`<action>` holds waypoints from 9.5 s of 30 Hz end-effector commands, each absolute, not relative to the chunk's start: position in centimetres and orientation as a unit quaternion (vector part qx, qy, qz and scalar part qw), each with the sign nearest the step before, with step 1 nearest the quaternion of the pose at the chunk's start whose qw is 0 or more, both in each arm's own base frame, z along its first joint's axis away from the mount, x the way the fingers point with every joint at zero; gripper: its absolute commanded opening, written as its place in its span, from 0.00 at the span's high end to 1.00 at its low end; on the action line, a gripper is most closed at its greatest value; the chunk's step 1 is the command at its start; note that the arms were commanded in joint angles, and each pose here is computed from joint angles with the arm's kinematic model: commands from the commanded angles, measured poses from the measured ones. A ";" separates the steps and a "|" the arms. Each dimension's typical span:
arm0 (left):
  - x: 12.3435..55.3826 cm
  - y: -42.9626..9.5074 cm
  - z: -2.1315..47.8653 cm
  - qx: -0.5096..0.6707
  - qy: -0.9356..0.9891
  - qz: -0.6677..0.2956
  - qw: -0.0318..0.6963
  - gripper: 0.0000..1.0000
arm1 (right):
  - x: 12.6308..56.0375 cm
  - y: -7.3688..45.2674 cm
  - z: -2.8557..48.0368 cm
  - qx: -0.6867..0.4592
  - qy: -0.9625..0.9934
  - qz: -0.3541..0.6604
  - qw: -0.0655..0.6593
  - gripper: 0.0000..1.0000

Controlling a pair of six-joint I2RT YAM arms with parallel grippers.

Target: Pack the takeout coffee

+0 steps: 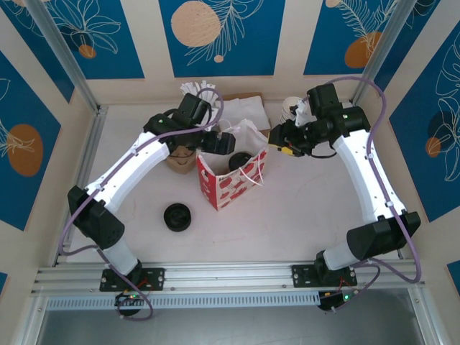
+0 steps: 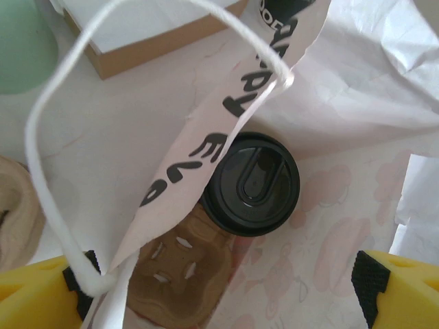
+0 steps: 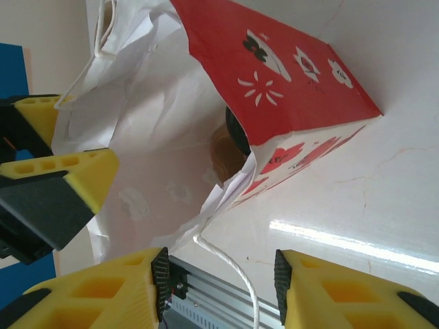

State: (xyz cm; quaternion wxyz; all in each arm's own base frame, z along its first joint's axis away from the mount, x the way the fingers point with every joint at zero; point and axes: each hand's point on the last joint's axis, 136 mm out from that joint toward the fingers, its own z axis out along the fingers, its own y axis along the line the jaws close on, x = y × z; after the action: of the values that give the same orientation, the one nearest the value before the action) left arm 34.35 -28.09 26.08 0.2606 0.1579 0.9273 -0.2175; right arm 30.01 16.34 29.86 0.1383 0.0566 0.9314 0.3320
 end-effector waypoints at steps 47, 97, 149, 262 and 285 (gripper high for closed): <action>35.4 -23.4 38.0 0.084 0.855 -0.207 0.468 0.01 | 31.9 18.3 27.1 -0.028 0.947 0.294 0.124 0.54; 40.2 -16.3 36.4 -0.018 0.880 -0.103 0.463 0.01 | 33.0 27.3 28.1 -0.188 0.905 0.364 0.113 0.63; 52.9 -18.2 29.0 -0.030 0.894 -0.080 0.441 0.46 | 30.8 18.9 37.6 -0.071 0.847 0.382 0.363 0.59; 21.3 -20.6 53.7 0.224 0.752 -0.281 0.552 1.00 | 32.5 13.2 35.7 0.004 0.844 0.371 0.386 0.57; 18.5 -22.2 43.4 0.288 0.827 -0.283 0.390 1.00 | 32.5 13.4 34.7 0.003 0.844 0.384 0.375 0.57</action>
State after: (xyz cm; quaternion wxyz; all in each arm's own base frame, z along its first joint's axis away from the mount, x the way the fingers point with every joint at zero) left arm 19.49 -21.62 44.29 0.4167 0.2734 0.8235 -0.2711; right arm 33.01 13.25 34.22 0.3688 0.0140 0.8509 0.3737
